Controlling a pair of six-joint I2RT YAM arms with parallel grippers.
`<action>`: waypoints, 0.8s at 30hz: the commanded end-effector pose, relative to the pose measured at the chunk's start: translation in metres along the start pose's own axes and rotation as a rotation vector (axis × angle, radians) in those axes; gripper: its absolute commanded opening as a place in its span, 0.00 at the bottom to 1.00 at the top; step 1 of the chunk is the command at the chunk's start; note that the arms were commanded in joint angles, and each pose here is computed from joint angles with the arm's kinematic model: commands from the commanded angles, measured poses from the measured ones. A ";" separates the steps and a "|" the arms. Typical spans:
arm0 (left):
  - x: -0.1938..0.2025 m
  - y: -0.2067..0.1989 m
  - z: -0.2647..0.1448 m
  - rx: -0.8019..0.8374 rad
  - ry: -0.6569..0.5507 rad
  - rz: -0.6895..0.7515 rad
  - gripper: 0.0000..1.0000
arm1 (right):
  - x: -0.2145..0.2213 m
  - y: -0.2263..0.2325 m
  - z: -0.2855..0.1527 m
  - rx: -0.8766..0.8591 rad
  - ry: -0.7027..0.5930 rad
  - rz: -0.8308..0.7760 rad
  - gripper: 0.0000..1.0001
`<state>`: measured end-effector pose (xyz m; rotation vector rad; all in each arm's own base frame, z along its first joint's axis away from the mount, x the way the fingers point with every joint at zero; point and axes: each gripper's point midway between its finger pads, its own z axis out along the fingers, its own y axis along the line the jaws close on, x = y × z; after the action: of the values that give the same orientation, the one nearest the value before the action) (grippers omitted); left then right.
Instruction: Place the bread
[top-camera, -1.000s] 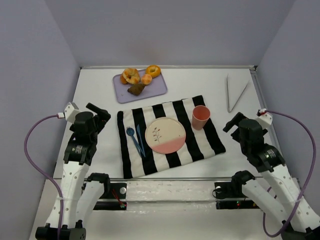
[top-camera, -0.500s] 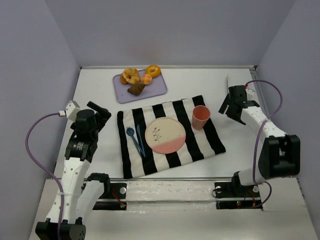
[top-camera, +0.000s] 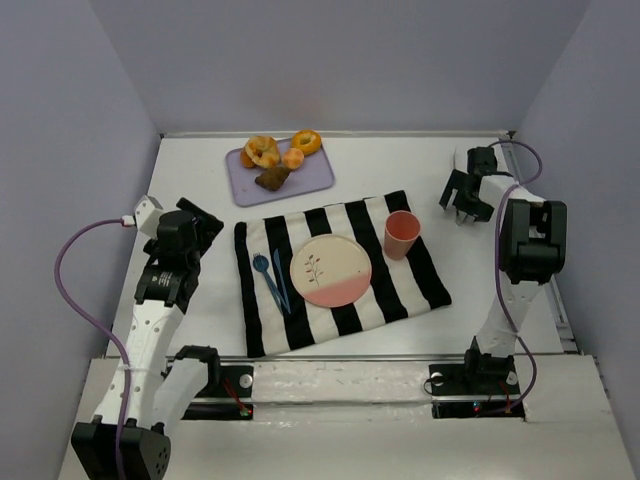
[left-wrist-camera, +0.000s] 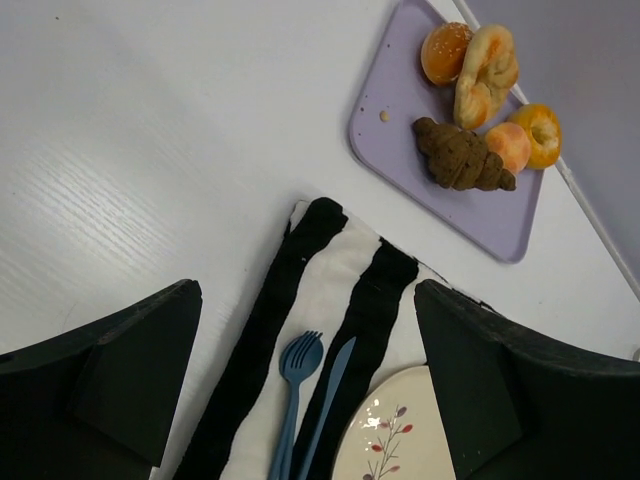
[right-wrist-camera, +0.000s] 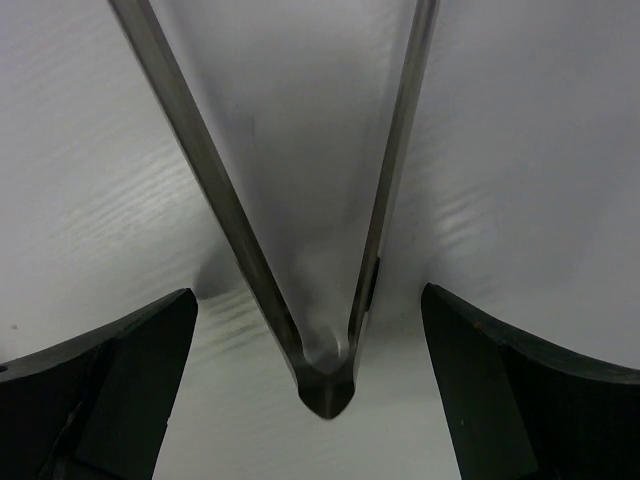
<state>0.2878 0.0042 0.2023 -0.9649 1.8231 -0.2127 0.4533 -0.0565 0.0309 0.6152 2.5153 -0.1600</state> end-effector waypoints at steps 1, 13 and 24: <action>-0.034 -0.015 -0.003 0.012 -0.113 -0.046 0.99 | -0.049 0.007 0.009 -0.047 -0.085 0.001 1.00; -0.052 0.001 -0.002 -0.087 -0.202 -0.075 0.99 | -0.074 0.009 0.065 0.024 -0.037 -0.063 0.99; -0.053 -0.006 -0.012 -0.039 -0.186 -0.087 0.99 | -0.107 0.009 0.007 -0.036 -0.139 -0.044 0.43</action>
<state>0.2897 0.0302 0.2138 -1.0478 1.7244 -0.0868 0.5521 -0.0925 0.0335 0.5490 2.4433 -0.1866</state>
